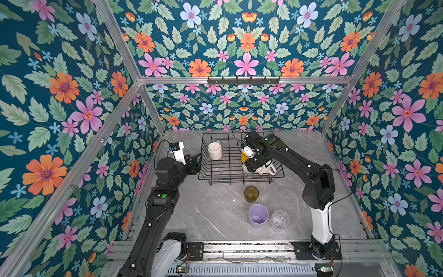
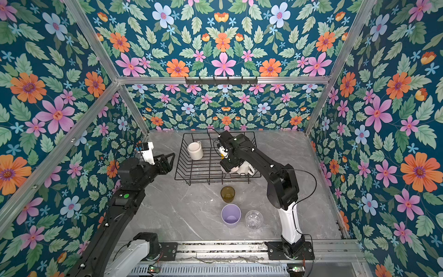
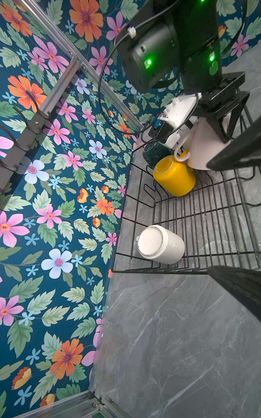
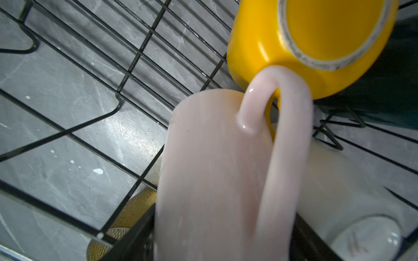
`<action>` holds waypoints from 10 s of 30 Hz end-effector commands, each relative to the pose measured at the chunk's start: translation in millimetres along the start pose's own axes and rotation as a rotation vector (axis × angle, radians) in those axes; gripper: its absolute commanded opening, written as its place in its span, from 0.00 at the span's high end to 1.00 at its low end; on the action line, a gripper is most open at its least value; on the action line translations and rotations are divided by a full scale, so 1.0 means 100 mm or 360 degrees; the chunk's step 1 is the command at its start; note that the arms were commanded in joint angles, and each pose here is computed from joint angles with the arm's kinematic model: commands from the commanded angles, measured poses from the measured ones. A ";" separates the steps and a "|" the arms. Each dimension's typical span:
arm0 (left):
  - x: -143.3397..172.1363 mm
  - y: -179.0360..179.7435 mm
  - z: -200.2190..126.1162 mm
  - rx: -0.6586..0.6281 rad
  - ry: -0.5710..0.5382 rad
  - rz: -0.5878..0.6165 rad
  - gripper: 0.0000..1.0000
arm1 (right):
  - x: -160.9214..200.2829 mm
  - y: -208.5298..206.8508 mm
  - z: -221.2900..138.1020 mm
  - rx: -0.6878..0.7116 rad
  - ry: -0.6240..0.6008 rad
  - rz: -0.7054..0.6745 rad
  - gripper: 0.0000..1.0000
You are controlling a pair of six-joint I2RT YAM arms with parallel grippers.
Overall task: Load cups into a dish rack
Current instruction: Pick up the cup from the bottom-center of the table, then pick up the cup from the center of the table, then place the cup upside down at the dish rack.
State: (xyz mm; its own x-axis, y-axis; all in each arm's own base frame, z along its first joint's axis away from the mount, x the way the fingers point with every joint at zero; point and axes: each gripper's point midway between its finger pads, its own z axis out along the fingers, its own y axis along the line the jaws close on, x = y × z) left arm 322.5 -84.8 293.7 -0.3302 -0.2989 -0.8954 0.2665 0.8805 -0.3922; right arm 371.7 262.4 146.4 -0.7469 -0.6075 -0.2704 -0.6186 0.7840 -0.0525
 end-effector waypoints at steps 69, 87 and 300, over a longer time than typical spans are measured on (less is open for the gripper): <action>0.03 0.02 -0.01 0.0016 0.0006 0.0014 0.32 | 0.13 0.20 -0.10 -0.0041 0.0211 -0.0338 0.73; 0.04 0.04 -0.01 -0.0001 0.0002 0.0002 0.31 | 0.15 0.23 0.07 -0.0030 0.0282 -0.0329 0.22; 0.09 -1.19 0.08 0.1413 0.0203 -0.0259 1.00 | -0.73 1.28 -1.84 -0.1950 -0.1043 0.0178 0.11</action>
State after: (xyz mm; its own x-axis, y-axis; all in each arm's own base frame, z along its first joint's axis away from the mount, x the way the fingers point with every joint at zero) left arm 300.0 -194.9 321.7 -0.5425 -0.3065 -0.7821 0.7564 0.2267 -0.6135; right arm 305.0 380.6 334.8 -0.7816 -0.1051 -0.6149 -0.6200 0.0212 0.7844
